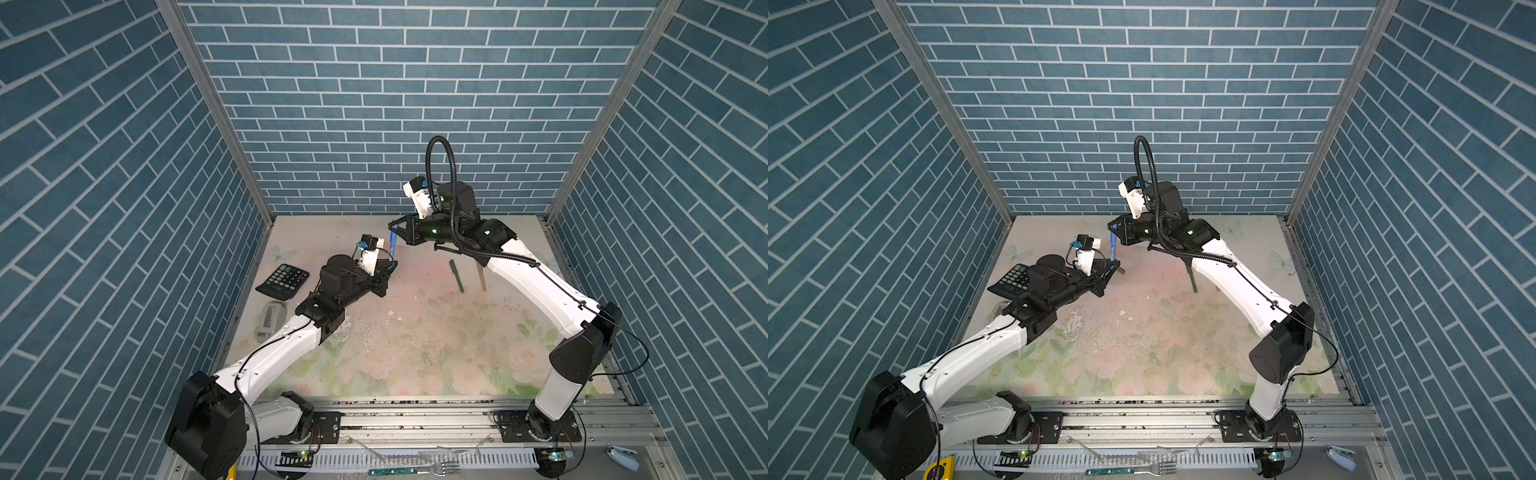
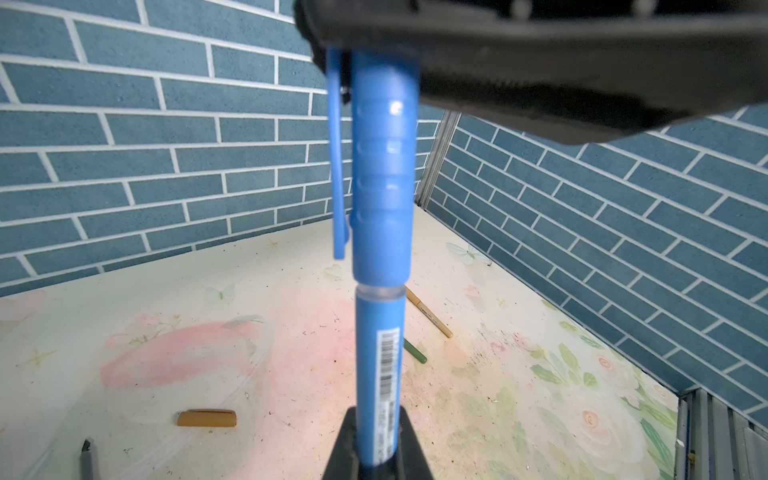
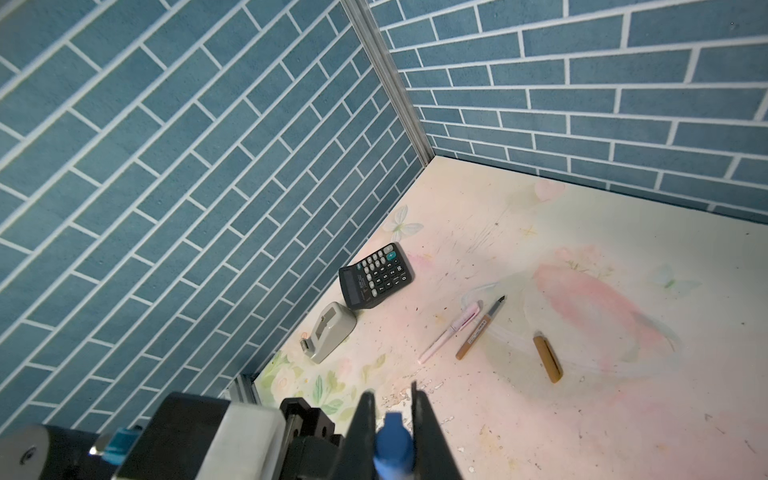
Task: Insert the pens into the pen caps
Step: 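Press the blue cap farther down onto the left-held pen with the right gripper, then open the left gripper off the blue pen while the right gripper holds the cap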
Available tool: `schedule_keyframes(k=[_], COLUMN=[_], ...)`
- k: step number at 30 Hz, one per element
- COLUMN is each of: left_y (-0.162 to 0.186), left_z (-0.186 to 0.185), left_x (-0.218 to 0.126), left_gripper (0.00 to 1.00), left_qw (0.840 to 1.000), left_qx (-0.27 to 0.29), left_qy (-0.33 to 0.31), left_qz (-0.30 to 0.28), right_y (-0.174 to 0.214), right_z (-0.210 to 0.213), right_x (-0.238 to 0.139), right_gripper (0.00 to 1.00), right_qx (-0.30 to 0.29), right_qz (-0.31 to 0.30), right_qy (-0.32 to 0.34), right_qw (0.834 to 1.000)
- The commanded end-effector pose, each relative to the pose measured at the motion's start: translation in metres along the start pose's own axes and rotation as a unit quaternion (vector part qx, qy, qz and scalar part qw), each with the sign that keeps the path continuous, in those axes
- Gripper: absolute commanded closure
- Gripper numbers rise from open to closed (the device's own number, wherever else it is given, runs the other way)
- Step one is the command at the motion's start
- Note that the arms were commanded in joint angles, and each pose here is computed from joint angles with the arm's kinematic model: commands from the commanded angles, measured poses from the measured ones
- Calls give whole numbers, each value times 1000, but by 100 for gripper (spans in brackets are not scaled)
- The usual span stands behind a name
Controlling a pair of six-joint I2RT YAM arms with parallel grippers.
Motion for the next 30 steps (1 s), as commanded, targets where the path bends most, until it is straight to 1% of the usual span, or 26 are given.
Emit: schedule_keyframes(k=[1, 4, 6, 10, 14, 20, 30], left_y=[-12, -16, -21, -45, -72, -103, -135], left_z=[-2, -1, 1, 3, 3, 3, 11], left_x=[-2, -2, -2, -4, -10, -16, -17], left_gripper=[100, 100, 100, 100, 100, 100, 100], left_qw=[1000, 1000, 999, 996, 993, 987, 980], left_qx=[6, -5, -15, -41, -46, -28, -11], left_qy=[0, -5, -14, -29, -33, -44, -54], left_qz=[-18, -24, -38, -67, -106, -151, -192], right_y=[2, 11, 19, 36, 49, 64, 91], right_z=[4, 4, 2, -6, -13, -20, -34], right_x=[-5, -2, 0, 0, -1, 0, 1], right_gripper=[93, 94, 95, 95, 95, 95, 95], right_qx=[-2, 0, 3, 6, 14, 20, 44], right_qz=[9, 23, 33, 43, 49, 65, 88], right_qy=[-12, -19, -19, -6, -4, 0, 7], right_qw=[1000, 1000, 999, 999, 999, 998, 995])
Point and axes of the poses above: each gripper's point midway between its finger pads, its own x axis out along the fingers, its own z axis along the line the jaws close on, y = z × x, the point moved 7 cm from there along -x, back along the fingers, and after that the axes turned 8 degrees about x, right-handed, at the moved point
